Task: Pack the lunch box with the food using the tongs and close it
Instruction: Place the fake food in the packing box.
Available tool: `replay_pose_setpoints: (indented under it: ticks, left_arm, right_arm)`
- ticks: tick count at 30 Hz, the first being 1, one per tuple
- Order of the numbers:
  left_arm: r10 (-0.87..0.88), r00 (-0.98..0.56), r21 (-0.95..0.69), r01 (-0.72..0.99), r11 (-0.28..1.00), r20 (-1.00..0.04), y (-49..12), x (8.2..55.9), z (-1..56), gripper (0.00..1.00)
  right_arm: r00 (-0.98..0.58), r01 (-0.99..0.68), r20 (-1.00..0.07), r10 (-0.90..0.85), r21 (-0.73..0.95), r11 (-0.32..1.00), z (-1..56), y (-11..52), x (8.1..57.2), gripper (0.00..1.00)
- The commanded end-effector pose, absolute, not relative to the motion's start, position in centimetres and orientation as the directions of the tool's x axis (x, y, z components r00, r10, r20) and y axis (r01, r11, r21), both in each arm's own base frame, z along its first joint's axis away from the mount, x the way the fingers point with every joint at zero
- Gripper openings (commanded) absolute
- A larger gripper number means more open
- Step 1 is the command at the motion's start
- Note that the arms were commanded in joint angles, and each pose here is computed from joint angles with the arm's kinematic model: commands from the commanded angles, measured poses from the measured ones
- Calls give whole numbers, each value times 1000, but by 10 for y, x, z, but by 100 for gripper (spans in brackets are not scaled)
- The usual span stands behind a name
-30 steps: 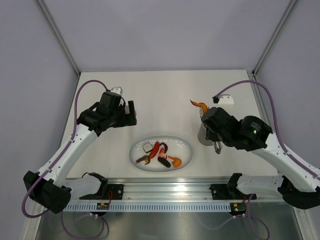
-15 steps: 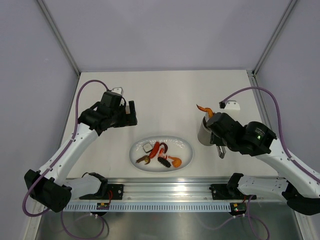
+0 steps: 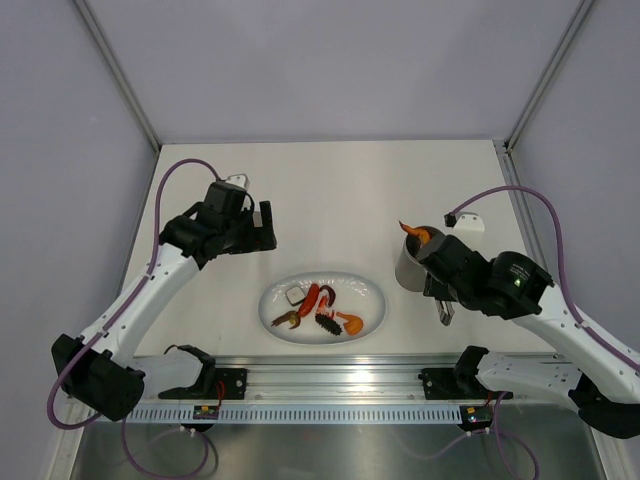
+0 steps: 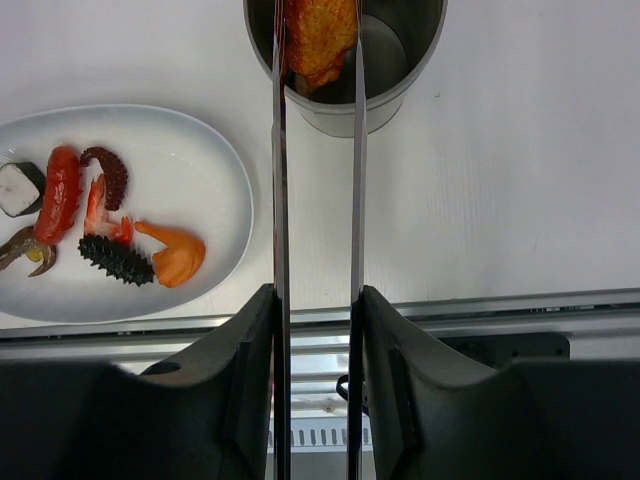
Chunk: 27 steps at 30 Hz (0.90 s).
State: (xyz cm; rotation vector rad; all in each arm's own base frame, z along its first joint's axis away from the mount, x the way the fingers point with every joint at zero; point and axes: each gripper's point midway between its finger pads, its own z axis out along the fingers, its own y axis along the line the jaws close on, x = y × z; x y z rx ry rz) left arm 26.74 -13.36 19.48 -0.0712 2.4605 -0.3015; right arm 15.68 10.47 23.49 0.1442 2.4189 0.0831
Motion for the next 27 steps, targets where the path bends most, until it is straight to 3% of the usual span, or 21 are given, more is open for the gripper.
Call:
replay_pose_setpoints:
  ticks: [1,7,19,22,27]
  left_arm:
    - [-124,-764,-263,61,963,-634,-143,276,205,99]
    - [-124,-765,-260,60,964,-632,-143,276,204,99]
    - [-123,-766,-258,57,964,-631,-143,276,202,99]
    - [-123,-767,-257,56,965,-630,-142,275,202,99]
    - [-123,-766,-254,54,966,-630,-142,276,202,99]
  right_arm:
    - [-829,127,-558,40,-118,985,220,50,122,32]
    - [-833,130,-552,40,-124,984,217,49,121,48]
    - [-831,121,-555,31,-126,985,221,51,124,56]
    - [-825,119,-563,34,-115,986,226,53,126,50]
    - [-803,90,-595,33,-66,994,251,64,134,18]
